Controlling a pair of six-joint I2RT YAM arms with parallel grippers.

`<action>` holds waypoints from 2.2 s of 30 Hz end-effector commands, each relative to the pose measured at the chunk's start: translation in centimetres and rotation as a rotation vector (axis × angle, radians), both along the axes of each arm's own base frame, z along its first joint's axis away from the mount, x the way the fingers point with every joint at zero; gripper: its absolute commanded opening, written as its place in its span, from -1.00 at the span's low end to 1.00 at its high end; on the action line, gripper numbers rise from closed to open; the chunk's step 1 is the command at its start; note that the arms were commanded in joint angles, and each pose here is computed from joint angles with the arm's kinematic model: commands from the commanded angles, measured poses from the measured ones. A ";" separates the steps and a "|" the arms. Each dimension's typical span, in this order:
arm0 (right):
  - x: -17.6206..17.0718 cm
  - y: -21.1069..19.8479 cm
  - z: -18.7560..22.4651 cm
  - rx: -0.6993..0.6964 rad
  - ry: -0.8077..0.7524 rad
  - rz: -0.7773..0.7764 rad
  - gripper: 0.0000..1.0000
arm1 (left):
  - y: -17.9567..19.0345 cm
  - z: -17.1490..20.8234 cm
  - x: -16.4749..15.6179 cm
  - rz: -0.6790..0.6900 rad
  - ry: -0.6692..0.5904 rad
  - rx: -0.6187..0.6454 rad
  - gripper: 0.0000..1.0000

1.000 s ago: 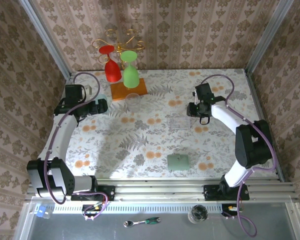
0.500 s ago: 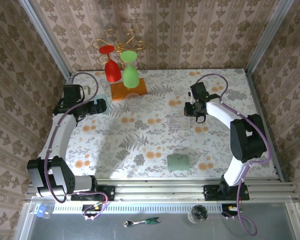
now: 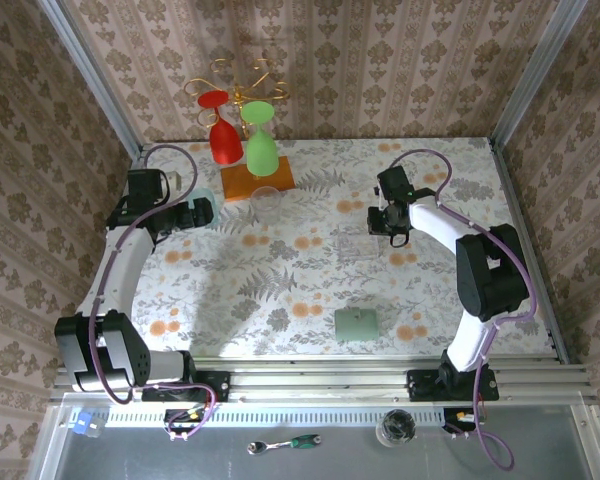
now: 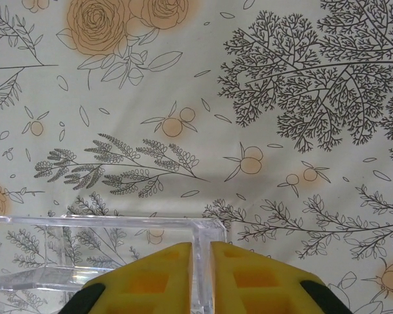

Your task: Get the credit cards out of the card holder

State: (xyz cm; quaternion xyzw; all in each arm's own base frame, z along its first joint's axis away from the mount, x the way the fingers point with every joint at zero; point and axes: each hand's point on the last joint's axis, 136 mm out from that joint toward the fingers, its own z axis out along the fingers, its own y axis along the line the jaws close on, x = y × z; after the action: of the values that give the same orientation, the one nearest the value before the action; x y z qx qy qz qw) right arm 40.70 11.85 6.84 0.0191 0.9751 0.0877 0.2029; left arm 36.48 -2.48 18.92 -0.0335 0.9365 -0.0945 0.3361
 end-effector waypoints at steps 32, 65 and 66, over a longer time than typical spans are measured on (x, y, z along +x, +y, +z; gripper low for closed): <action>7.2 3.5 1.2 -0.139 -0.001 -0.097 -0.86 | -0.8 -0.2 -0.6 -0.022 -0.018 0.048 1.00; 6.0 3.9 6.3 -0.131 -0.055 -0.067 -0.56 | -1.8 0.1 -0.7 -0.050 -0.021 0.038 1.00; 5.4 4.0 6.4 -0.122 -0.053 -0.064 -0.56 | -1.9 0.1 -0.7 -0.053 -0.021 0.037 1.00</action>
State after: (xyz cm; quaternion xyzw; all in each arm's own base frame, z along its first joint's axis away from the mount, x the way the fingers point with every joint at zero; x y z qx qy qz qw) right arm 47.88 15.77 10.30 0.0384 0.9747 0.0113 0.2198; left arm 36.00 -4.10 18.25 -0.0109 0.9395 -0.0876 0.3310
